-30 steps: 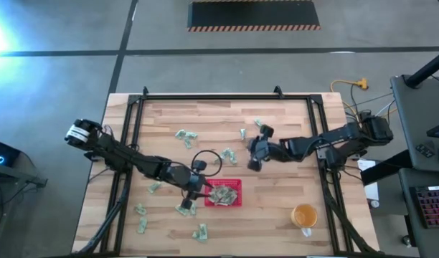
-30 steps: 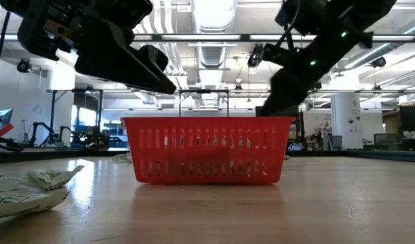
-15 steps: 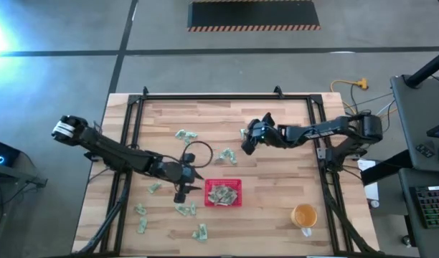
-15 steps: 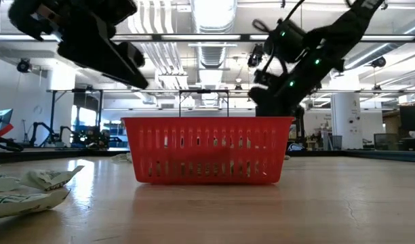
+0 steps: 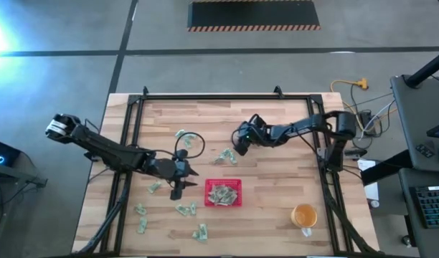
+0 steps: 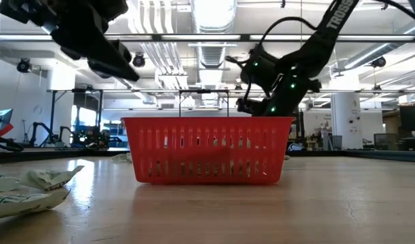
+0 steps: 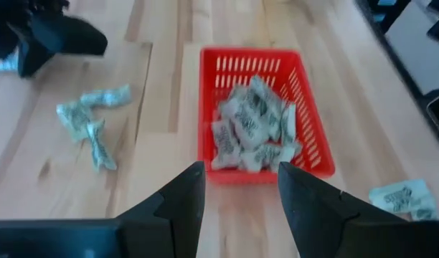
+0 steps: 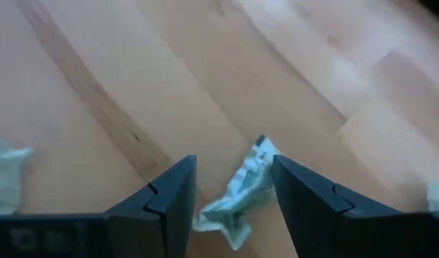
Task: Pick and place Stevia / Truvia into bins
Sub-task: Put the white stevia packet into the red bin
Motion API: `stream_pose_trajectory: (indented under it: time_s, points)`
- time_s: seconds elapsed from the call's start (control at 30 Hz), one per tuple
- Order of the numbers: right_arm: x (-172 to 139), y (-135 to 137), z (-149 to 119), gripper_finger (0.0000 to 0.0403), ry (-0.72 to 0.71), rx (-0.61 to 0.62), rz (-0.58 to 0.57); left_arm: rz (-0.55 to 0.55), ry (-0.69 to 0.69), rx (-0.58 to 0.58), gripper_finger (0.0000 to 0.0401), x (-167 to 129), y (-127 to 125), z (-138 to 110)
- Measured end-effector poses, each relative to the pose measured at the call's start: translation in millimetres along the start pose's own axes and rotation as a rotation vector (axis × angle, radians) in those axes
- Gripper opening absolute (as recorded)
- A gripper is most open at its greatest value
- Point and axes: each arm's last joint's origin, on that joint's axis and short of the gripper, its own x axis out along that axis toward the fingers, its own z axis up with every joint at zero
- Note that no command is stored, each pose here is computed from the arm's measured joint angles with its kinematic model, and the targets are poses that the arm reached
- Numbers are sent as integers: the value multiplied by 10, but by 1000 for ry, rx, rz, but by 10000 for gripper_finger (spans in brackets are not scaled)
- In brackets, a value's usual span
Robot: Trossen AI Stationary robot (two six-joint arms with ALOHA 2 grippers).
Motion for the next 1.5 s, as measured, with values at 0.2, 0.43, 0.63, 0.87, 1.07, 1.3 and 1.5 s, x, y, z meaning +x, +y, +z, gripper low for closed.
stream_pose_trajectory:
  time_s: [0.2, 0.43, 0.63, 0.87, 1.07, 1.3, 1.5]
  points:
    - [25, 15, 57, 176, 58, -18, -23, -1, 31, 5, 160, 31, -19, -44]
    - [8, 12, 61, 115, 73, -52, -18, 3, 50, 9, 160, 47, -20, -64]
    - [0, 14, 58, 33, 84, -96, 1, 3, 52, 10, 160, 47, -20, -66]
    - [-115, 13, 120, 9, 54, -155, 15, 4, 53, 10, 160, 47, -19, -67]
    - [-369, 156, 193, 9, -7, -282, 147, 9, 70, 15, 160, 45, -14, -84]
    - [-723, 419, 212, 9, -63, -425, 516, 14, 91, 19, 160, 46, -6, -113]
    - [-942, 682, 111, 9, -96, -559, 719, 28, 134, -2, 160, 47, 11, -178]
